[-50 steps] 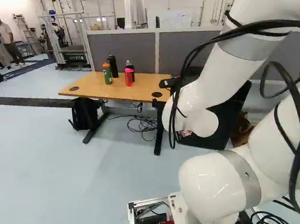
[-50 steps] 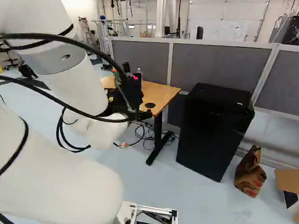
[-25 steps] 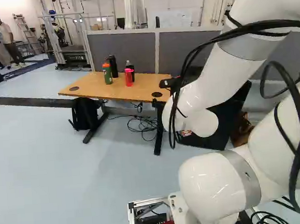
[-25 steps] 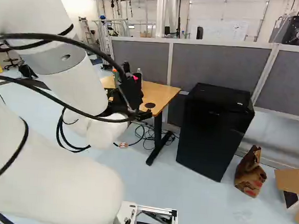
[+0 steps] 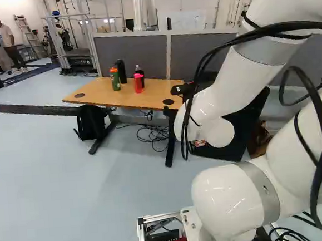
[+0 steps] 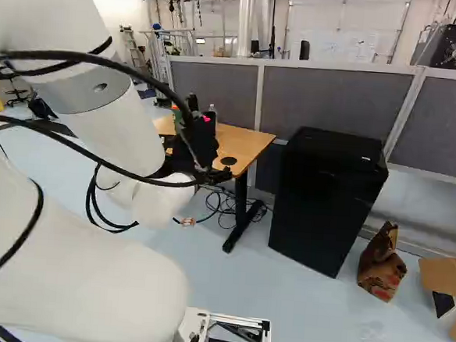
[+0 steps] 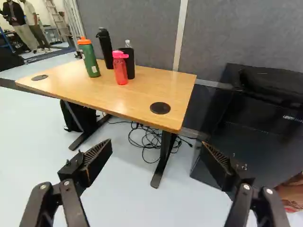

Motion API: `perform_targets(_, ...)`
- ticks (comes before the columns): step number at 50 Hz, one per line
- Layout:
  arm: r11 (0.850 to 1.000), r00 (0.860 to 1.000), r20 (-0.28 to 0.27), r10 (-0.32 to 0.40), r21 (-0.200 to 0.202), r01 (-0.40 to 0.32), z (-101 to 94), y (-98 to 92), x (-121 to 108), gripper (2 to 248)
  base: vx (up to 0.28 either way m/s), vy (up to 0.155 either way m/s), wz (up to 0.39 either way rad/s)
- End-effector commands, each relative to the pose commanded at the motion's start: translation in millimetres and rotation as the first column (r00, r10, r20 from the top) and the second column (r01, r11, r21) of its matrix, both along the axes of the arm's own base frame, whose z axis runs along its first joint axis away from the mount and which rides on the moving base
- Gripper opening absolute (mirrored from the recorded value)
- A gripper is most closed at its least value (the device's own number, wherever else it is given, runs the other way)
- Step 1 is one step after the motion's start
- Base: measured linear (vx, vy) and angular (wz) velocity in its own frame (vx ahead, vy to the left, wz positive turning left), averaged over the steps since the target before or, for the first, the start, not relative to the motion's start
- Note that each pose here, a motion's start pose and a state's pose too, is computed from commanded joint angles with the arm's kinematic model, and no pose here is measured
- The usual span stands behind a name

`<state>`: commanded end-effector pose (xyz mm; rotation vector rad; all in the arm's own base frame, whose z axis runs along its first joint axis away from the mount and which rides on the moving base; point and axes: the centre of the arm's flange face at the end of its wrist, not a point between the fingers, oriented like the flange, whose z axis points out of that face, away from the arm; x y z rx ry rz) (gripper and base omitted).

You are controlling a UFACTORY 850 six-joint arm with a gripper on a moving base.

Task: Pick up the green bottle from the table

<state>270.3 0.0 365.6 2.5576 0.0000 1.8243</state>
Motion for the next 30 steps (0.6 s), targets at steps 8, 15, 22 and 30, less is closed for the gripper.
perform_targets(8,1.0,1.0,0.0,0.0,0.0,0.0,0.0,0.0,0.0,247,0.037,0.018,0.19)
perform_targets(15,1.0,1.0,0.0,0.0,0.0,0.0,0.0,0.0,0.0,247,0.114,0.047,0.18)
perform_targets(22,1.0,1.0,0.0,0.0,0.0,0.0,0.0,0.0,0.0,247,0.171,0.045,0.198)
perform_targets(30,1.0,1.0,0.0,0.0,0.0,0.0,0.0,0.0,0.0,247,0.212,0.079,0.189)
